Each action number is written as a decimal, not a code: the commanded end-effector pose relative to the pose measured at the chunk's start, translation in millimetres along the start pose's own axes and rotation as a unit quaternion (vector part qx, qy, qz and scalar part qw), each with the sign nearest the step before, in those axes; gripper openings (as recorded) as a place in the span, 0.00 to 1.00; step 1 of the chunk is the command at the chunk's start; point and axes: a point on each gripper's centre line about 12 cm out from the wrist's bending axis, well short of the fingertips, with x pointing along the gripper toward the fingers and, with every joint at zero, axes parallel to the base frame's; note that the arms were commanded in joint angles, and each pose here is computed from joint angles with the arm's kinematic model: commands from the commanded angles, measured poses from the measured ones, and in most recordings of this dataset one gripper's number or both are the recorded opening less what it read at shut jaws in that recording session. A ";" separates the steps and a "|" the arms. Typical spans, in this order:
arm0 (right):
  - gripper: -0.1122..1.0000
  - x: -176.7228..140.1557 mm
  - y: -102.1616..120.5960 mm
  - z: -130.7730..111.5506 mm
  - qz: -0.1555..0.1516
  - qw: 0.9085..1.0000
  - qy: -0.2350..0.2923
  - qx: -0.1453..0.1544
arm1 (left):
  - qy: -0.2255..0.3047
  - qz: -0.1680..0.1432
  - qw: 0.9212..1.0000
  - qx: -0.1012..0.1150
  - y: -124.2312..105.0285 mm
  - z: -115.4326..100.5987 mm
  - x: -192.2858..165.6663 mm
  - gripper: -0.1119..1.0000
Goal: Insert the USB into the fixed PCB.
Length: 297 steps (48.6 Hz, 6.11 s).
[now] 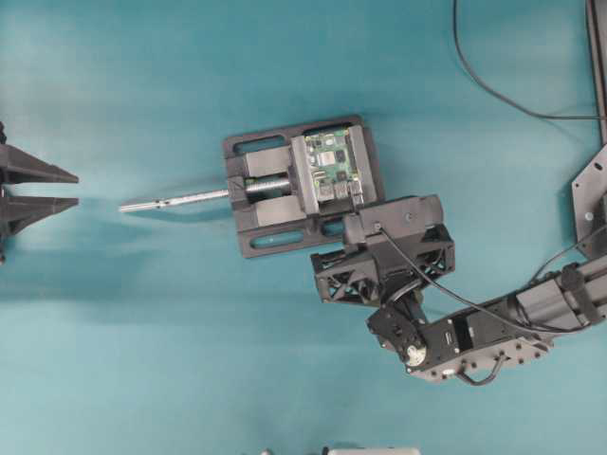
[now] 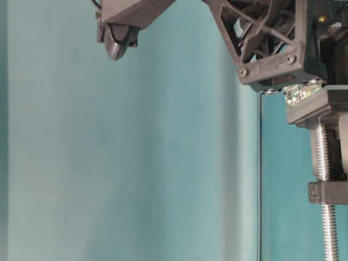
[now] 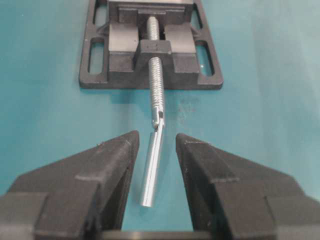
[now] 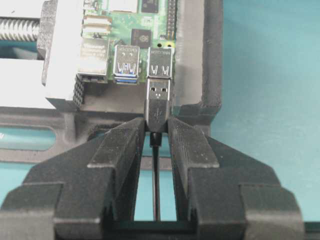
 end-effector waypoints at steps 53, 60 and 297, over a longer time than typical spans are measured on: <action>0.29 -51.0 -42.1 -32.9 0.361 0.887 -0.207 0.199 | -0.006 0.000 1.000 0.001 -0.1 4.6 0.8 0.59; 0.29 -50.9 -59.3 -51.4 0.383 0.866 -0.211 0.242 | -0.005 0.000 1.000 0.001 -0.1 4.4 0.8 0.59; 0.67 -28.8 -154.2 -210.8 0.158 0.866 -0.451 0.146 | -0.005 0.000 1.000 0.002 -0.1 4.4 0.8 0.59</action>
